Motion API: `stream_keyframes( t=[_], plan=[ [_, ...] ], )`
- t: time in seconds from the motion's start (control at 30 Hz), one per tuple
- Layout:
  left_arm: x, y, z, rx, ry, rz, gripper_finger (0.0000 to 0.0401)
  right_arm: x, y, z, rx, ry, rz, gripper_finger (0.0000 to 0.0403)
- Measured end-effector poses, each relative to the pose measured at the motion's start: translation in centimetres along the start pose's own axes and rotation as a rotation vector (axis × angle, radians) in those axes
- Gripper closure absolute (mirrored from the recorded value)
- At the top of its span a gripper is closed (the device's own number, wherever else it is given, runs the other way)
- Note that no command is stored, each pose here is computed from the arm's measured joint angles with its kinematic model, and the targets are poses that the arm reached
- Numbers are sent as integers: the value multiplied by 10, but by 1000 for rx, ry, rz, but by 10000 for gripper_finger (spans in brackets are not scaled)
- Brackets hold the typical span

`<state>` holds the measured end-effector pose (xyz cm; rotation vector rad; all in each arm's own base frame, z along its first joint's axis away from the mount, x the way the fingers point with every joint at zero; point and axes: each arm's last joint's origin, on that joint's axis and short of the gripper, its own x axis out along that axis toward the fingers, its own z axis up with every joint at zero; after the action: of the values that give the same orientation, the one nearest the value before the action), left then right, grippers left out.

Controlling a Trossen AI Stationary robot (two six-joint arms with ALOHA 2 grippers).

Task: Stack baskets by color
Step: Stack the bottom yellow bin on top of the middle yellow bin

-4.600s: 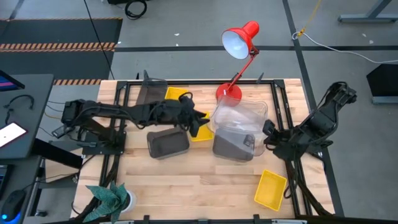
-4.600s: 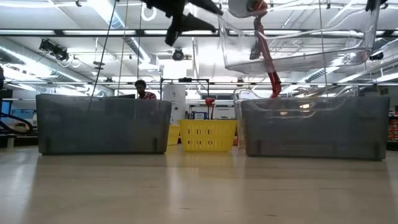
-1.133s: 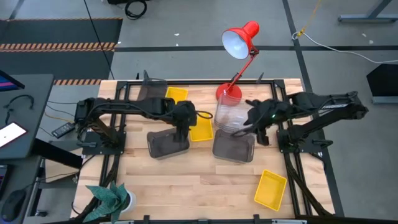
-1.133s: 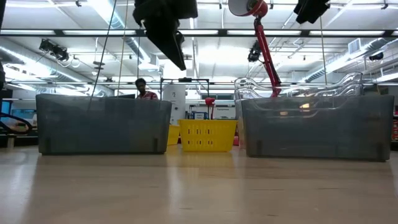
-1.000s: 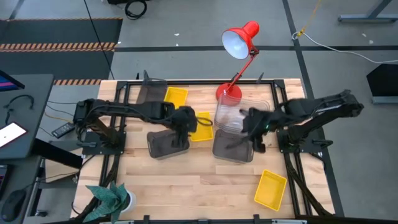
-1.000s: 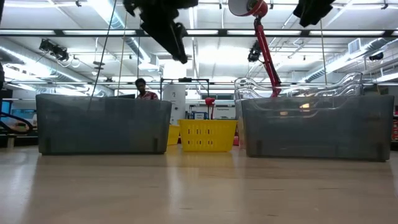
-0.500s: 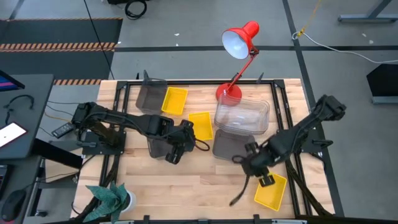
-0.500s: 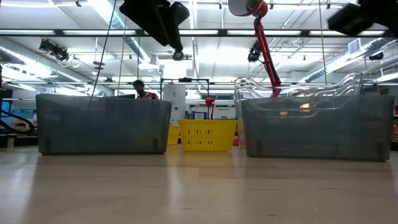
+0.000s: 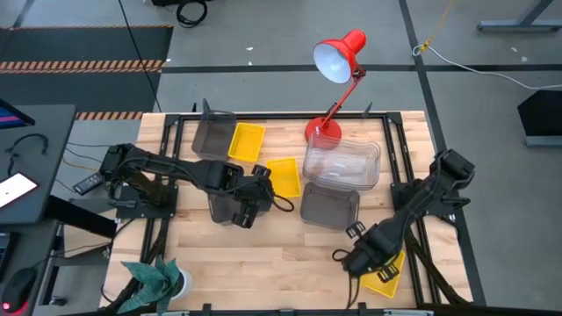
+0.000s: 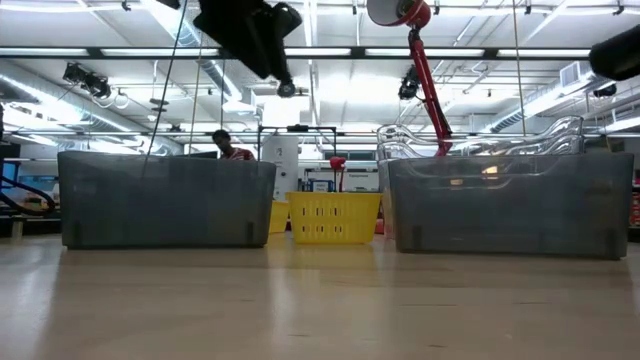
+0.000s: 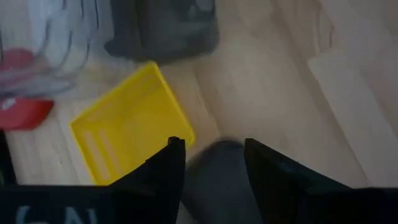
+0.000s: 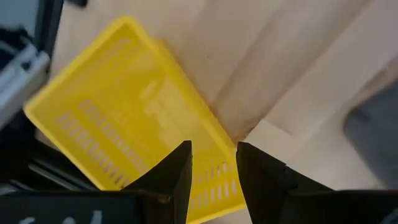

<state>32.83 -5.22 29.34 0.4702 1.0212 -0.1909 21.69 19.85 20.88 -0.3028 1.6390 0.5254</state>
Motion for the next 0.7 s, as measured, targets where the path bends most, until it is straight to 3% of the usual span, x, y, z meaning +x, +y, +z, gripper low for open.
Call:
stream_keyframes(
  t=[0.2, 0.33, 0.5, 0.7],
  plan=[
    [25, -6, -9, 5, -56, 0, 229, 16, 7, 5, -138, 45, -101, 272],
    [28, -8, -9, -10, -77, -9, 229, 21, 7, 7, -161, 57, -105, 272],
    [30, -12, -6, -16, -147, -105, 229, 26, 9, 9, -188, 57, -104, 273],
    [27, -14, -2, -42, -183, -107, 229, 27, 9, 10, -189, 45, -102, 296]
  ],
)
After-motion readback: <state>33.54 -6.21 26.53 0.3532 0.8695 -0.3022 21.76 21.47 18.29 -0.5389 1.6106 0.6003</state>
